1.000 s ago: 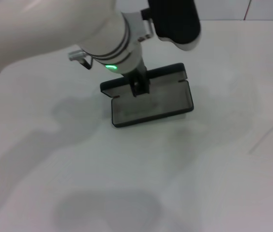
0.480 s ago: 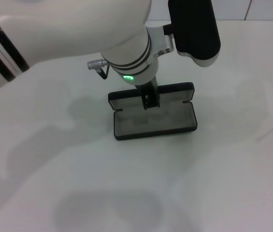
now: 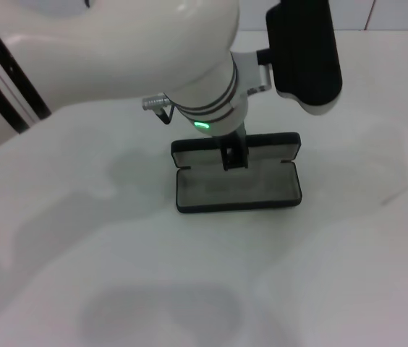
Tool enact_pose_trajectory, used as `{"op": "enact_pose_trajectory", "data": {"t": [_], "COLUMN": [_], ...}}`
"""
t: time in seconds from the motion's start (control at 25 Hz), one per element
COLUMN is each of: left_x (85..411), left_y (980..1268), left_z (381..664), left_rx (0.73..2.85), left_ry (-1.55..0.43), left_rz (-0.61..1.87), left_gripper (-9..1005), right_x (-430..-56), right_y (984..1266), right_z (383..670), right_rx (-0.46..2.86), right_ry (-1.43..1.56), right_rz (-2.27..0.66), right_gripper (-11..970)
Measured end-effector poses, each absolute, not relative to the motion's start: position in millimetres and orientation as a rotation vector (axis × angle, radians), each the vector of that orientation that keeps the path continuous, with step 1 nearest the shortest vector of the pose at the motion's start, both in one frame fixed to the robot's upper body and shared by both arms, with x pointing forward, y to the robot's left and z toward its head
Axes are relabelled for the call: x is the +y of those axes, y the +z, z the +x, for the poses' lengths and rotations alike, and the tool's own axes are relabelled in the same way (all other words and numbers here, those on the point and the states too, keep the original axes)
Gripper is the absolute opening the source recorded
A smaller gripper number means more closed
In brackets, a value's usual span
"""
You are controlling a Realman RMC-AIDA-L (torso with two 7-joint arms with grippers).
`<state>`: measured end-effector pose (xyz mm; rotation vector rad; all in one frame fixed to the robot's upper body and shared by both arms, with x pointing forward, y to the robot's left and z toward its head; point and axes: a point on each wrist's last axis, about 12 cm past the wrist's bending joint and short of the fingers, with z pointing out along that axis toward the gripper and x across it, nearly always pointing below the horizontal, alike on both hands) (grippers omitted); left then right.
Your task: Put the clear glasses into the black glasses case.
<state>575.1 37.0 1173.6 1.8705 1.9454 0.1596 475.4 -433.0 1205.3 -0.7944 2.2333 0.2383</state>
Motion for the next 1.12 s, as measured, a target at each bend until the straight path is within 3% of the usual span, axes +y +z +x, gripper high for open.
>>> {"op": "enact_pose_trajectory", "data": {"t": [0.88,1.12], "left_x": [25,22], "left_y": [1170,1175], "left_z": [562,558], "left_rx": [1.852,1.839], "left_ry": [0.159,0.162], "left_rz": [1.965,1.967], "left_gripper": [215,368], "right_x": [-428,-428], "right_y": [1203,1203], "right_z": [476,474], "right_rx": [2.215,2.204], "right_ry": [0.261,0.269], "right_rz": [-0.820,-0.818], "right_gripper": [50,50]}}
